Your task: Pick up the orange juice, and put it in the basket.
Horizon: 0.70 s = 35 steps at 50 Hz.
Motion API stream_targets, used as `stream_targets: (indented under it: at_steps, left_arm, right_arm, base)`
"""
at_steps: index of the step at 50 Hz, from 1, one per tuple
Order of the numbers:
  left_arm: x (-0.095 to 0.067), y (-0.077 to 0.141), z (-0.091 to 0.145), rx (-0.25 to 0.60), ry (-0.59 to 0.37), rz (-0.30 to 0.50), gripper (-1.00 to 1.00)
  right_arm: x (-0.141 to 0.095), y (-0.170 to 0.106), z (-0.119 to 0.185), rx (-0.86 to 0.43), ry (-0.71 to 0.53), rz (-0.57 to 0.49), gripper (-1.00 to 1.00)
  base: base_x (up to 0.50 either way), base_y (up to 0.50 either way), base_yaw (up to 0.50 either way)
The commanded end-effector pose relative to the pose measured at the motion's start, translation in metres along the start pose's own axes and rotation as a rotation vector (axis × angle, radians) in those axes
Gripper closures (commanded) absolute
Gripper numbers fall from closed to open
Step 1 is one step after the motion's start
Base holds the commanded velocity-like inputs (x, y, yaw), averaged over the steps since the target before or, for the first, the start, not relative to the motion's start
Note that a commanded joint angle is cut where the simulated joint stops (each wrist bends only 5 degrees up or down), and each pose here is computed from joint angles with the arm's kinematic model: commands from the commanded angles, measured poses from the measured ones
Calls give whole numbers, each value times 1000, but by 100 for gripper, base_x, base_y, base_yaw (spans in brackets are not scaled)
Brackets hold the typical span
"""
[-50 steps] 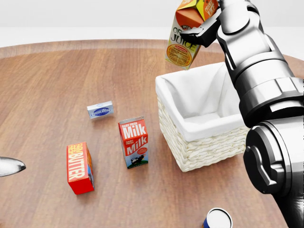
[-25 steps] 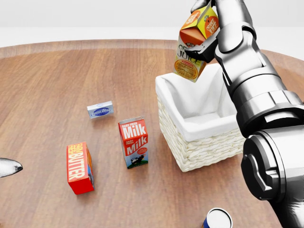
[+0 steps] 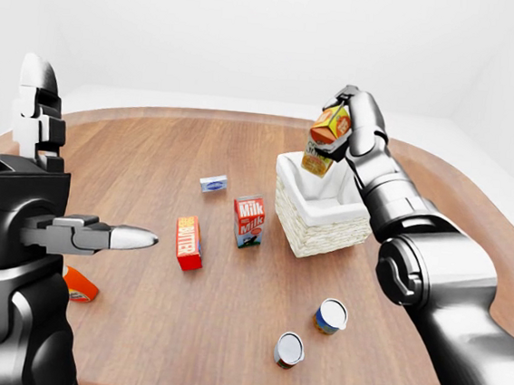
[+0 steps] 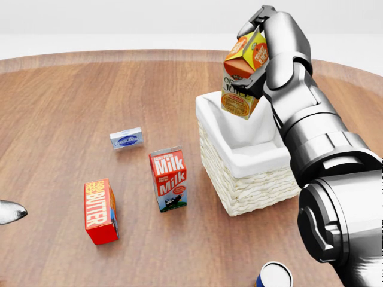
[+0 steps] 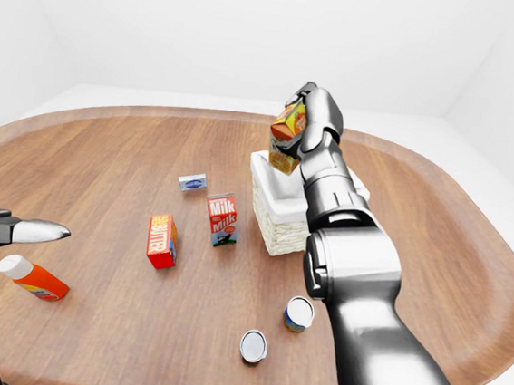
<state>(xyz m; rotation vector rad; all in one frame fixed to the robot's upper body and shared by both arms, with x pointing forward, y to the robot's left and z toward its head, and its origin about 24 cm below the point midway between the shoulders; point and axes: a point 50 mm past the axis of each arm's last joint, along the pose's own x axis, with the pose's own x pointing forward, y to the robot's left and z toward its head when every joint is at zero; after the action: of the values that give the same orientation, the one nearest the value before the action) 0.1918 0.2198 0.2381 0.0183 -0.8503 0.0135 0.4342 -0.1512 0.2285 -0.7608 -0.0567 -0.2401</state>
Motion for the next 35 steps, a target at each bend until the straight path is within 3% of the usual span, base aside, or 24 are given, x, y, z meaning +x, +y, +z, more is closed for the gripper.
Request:
stream_targets:
  at_steps: [1, 35]
  left_arm:
    - [0, 0, 1, 0, -4, -1, -100]
    - [0, 0, -1, -4, 3, 1, -100]
  right_arm:
    - [-1, 1, -1, -50, -25, -46, 100]
    - [-6, 11, -15, -29, -31, -93, 100]
  base:
    - [0, 0, 0]
    - [0, 0, 0]
